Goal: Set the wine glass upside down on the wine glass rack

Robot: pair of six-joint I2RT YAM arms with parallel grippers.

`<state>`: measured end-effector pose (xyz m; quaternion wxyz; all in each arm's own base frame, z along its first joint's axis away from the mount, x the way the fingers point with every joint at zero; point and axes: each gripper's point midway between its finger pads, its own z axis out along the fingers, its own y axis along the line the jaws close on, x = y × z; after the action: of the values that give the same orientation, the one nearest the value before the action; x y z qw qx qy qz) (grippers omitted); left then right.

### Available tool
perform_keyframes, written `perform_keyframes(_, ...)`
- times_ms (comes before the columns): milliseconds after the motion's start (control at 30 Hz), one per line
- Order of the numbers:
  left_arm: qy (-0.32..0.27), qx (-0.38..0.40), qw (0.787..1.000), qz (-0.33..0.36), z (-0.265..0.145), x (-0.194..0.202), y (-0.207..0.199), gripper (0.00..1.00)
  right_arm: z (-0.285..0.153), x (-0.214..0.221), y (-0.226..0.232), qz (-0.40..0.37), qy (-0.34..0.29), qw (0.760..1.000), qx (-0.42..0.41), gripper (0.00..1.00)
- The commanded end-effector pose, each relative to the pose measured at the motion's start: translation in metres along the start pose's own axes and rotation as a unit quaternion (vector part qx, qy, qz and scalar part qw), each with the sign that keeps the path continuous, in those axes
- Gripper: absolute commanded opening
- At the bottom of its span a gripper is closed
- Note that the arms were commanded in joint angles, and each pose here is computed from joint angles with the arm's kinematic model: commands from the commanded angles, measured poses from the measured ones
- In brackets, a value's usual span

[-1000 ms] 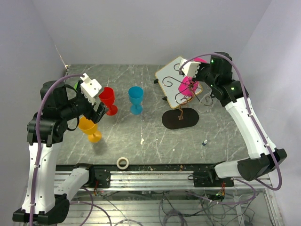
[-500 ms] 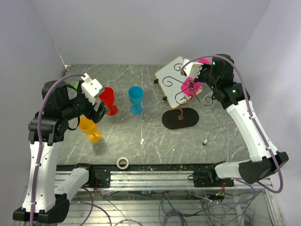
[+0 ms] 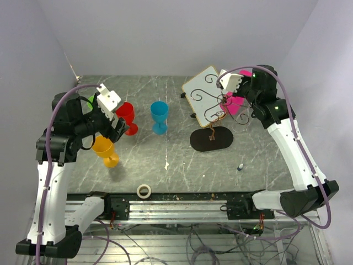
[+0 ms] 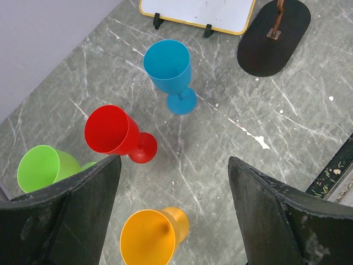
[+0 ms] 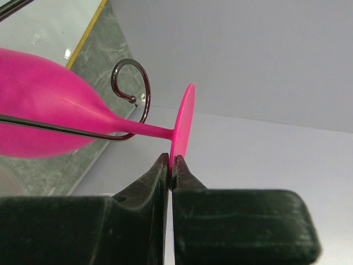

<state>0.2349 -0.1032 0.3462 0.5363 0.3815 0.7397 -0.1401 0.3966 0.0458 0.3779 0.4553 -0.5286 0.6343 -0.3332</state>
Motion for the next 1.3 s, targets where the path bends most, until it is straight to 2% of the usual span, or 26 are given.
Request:
perform_keyframes(0, -0.021, 0.007, 1.0, 0.002, 0.004, -0.007, 0.001, 0.89, -0.002, 0.006, -0.01, -0.002, 0.016, 1.0, 0.021, 0.0)
perform_keyframes(500, -0.024, 0.019, 1.0, -0.003, 0.009, -0.006, -0.002, 0.88, 0.023, -0.011, -0.023, -0.009, 0.002, 0.999, 0.033, 0.0)
perform_keyframes(1267, -0.026, 0.019, 0.999, -0.007, 0.011, -0.006, -0.001, 0.88, 0.024, -0.037, 0.003, -0.03, -0.038, 0.999, -0.016, 0.0)
